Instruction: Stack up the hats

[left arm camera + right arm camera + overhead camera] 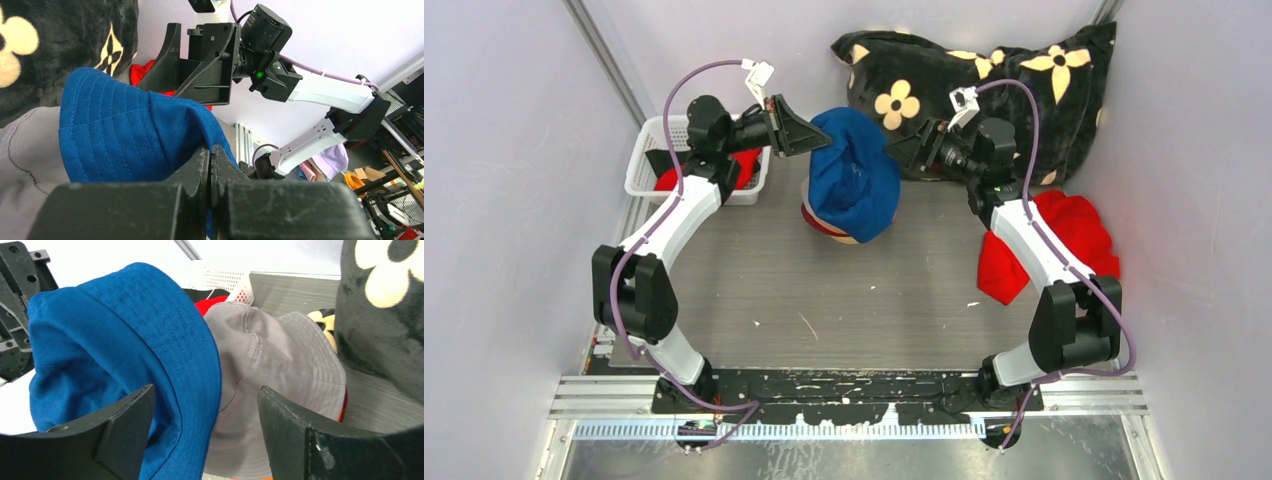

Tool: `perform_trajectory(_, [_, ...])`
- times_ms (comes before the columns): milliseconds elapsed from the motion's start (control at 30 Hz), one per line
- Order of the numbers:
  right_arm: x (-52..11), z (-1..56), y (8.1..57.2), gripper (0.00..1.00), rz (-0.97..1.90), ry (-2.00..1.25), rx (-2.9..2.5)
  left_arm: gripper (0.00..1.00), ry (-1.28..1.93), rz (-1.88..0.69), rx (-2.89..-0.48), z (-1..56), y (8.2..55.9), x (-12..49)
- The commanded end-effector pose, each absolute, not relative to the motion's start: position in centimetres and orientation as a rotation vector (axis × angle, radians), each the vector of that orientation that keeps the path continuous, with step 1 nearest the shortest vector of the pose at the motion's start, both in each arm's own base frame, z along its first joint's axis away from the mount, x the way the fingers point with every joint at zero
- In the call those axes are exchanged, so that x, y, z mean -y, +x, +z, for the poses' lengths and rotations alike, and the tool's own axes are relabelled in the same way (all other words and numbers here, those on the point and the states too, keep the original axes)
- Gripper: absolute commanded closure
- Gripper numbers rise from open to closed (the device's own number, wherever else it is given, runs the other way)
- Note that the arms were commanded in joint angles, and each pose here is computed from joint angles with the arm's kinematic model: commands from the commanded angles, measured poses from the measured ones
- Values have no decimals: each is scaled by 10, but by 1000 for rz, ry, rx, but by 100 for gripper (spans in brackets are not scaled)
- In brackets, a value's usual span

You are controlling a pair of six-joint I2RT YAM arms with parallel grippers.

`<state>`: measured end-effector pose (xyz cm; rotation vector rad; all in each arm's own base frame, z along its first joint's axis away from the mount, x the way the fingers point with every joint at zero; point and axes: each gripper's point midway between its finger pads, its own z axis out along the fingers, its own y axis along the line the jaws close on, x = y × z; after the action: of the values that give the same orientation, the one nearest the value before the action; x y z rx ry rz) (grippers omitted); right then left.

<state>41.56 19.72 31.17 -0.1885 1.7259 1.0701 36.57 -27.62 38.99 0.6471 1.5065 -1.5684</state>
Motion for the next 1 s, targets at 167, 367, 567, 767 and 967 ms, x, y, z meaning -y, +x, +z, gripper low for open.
perform_trajectory(167, [-213, 321, 396, 39, 1159, -288, -1678, 100, 647, -1540, -1486, 390, 372, 273])
perform_trajectory(367, [-218, 310, 392, 56, 1177, -298, -1710, 100, 641, -1540, -1490, 389, 373, 272])
perform_trajectory(567, [-219, 307, 391, 84, 1169, -295, -1727, 100, 636, -1535, -1490, 389, 374, 270])
perform_trajectory(767, [-216, 315, 390, 99, 1148, -282, -1713, 100, 631, -1531, -1487, 391, 374, 269])
perform_trajectory(967, [-219, 362, 387, 99, 1137, -309, -1625, 100, 593, -1503, -1451, 432, 368, 258])
